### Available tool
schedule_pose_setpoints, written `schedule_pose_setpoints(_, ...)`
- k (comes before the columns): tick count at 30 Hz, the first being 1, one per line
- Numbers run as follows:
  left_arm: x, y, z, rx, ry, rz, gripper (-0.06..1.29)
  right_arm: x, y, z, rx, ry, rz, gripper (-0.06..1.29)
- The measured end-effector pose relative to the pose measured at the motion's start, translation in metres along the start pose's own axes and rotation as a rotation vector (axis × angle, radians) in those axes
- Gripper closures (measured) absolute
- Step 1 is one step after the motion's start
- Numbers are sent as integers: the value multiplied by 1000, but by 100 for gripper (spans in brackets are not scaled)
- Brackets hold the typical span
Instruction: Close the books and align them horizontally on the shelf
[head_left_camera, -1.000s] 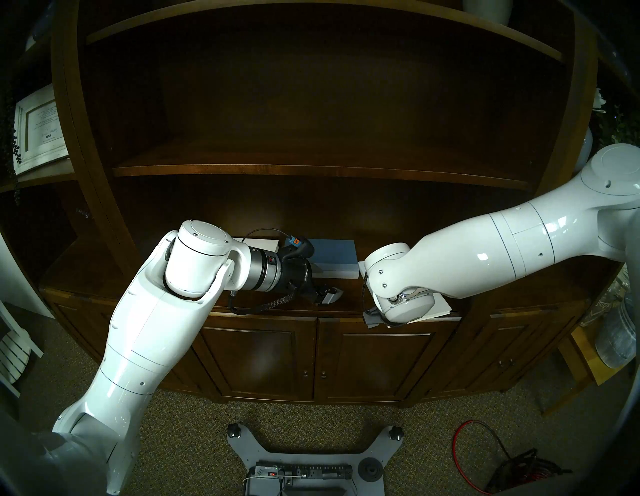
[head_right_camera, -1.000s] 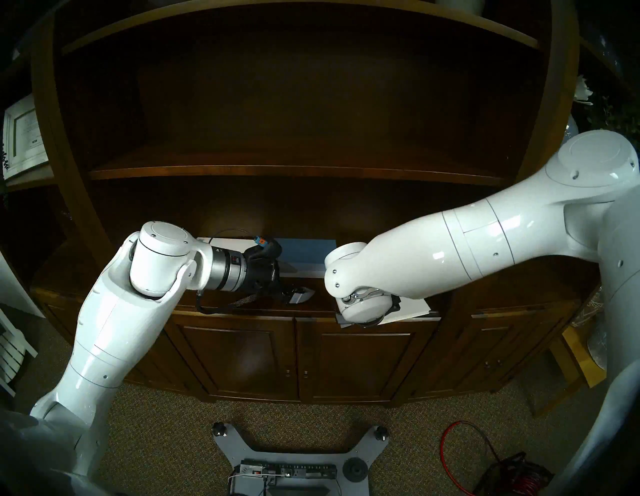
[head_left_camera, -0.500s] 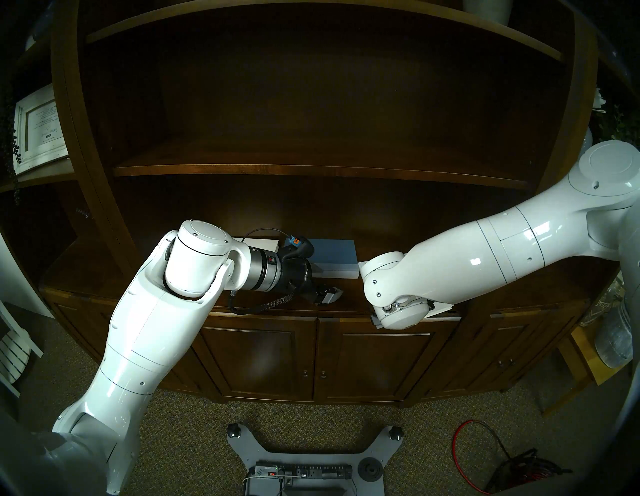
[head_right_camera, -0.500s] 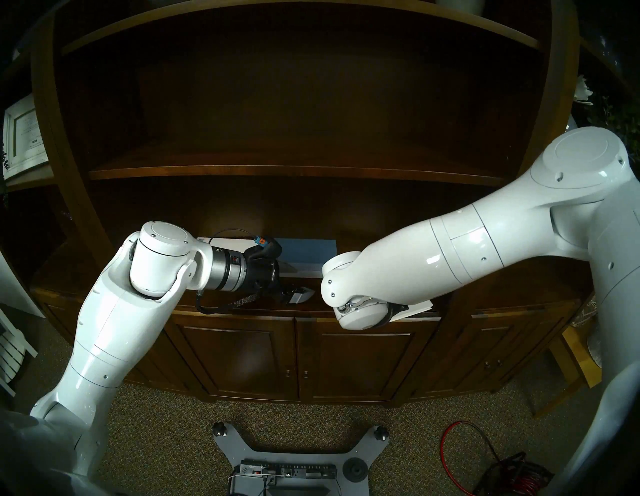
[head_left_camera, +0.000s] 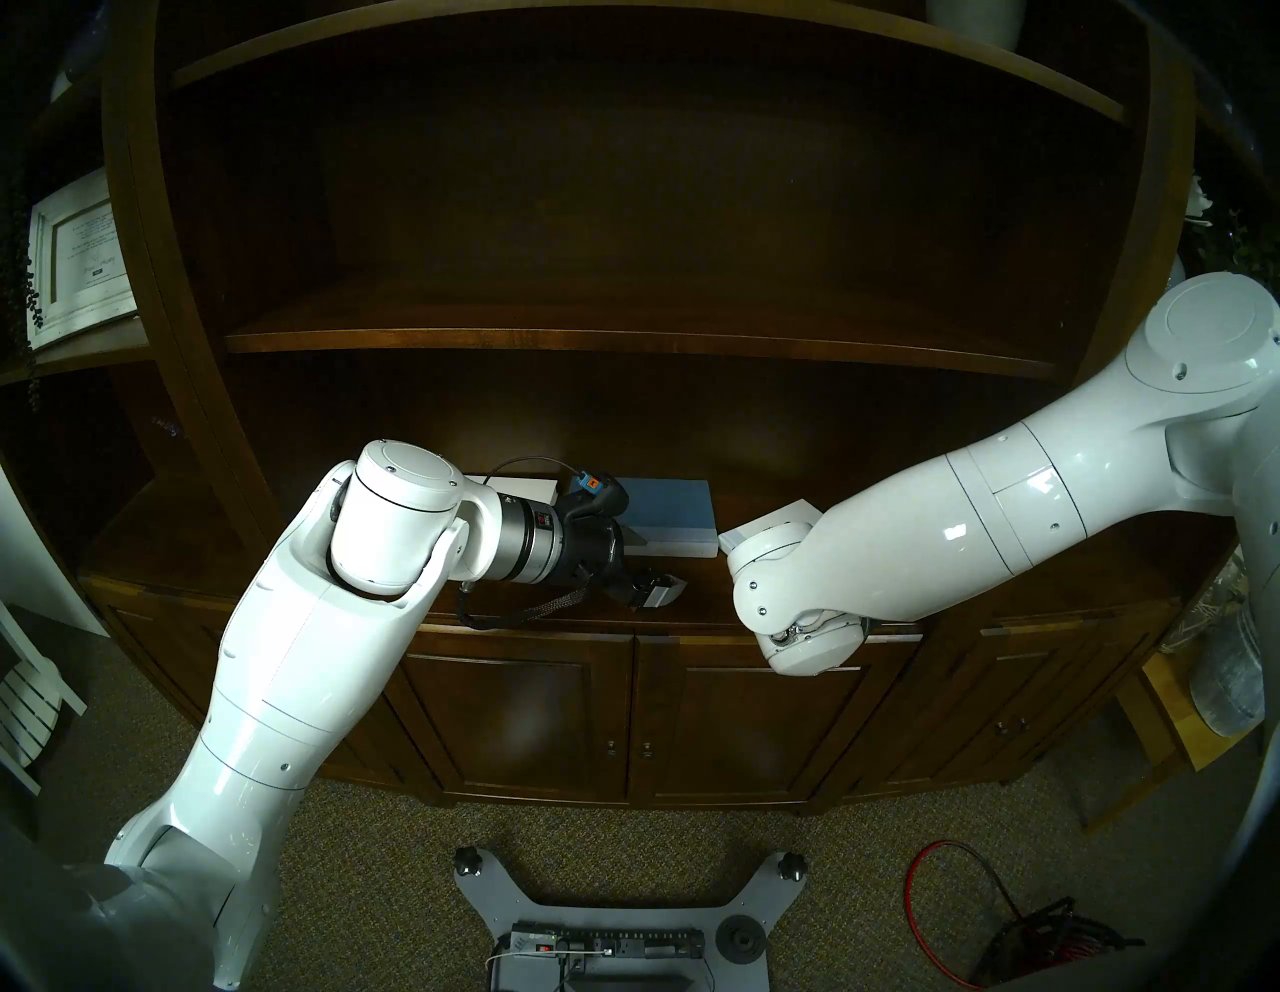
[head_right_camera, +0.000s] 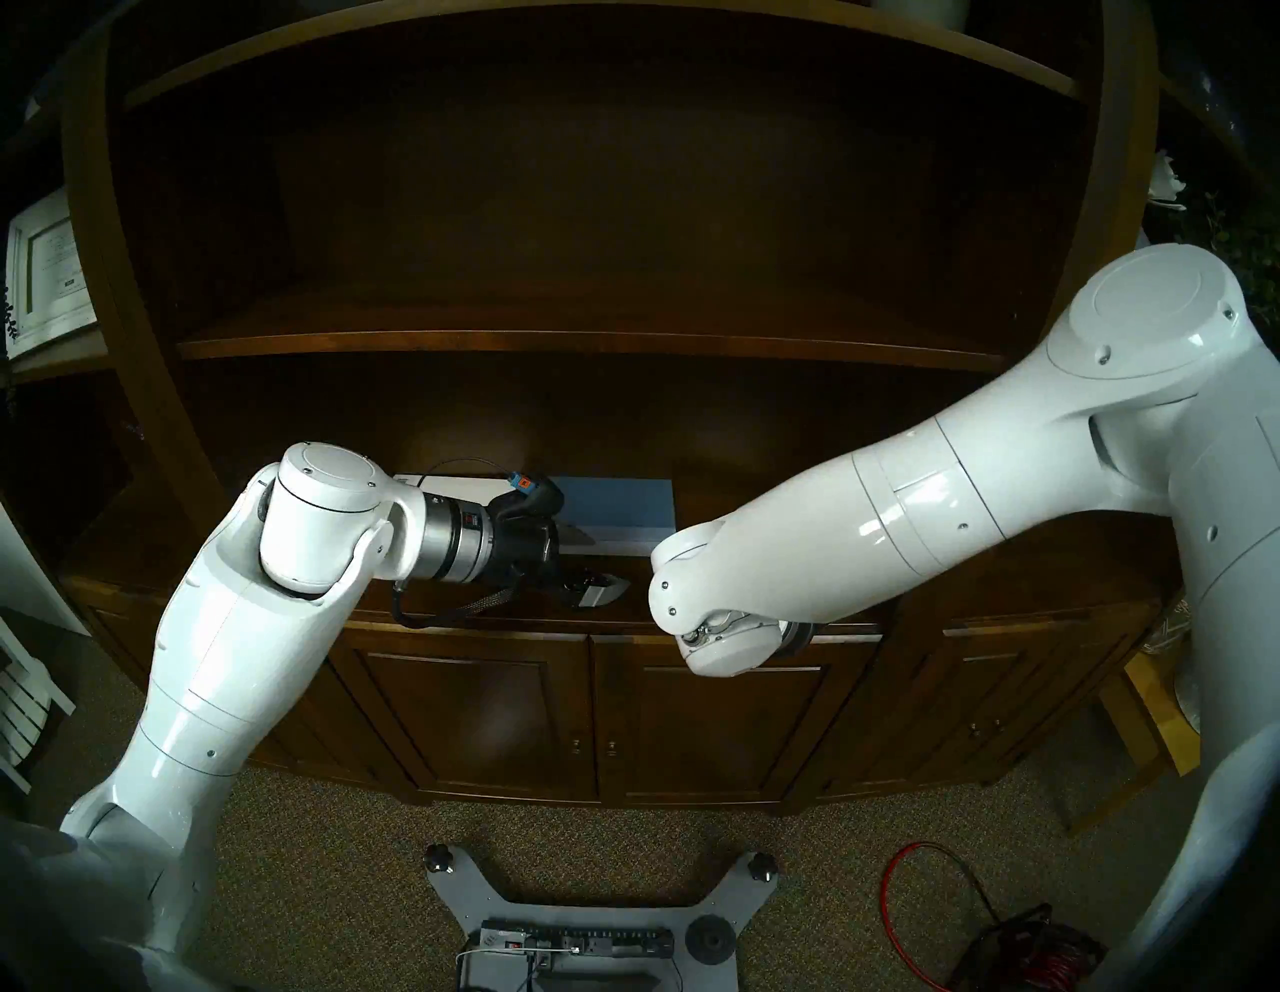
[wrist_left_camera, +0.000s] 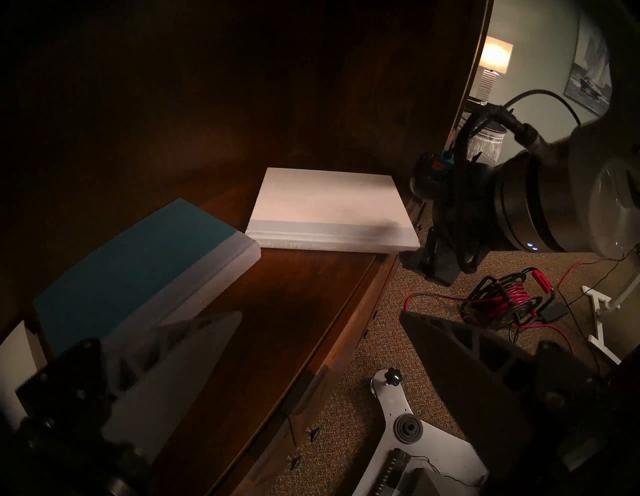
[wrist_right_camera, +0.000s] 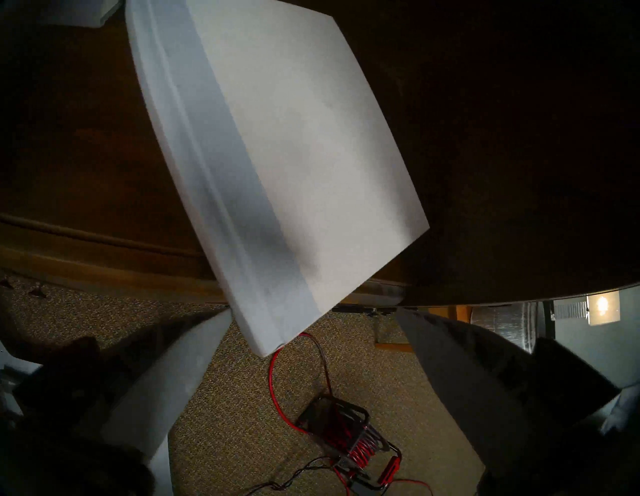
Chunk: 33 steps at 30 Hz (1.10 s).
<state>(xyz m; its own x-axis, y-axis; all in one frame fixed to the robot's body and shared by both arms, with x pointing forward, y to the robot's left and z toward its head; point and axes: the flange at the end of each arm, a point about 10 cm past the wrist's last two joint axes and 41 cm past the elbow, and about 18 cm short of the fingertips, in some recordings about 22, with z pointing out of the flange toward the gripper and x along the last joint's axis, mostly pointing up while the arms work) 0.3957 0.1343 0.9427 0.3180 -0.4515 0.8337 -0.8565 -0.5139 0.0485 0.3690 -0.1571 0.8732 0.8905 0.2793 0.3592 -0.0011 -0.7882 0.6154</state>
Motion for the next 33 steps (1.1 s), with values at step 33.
schedule_pose_setpoints(33, 0, 0, 0, 0, 0, 0, -2, -19, 4, -39, 38, 62, 15, -1)
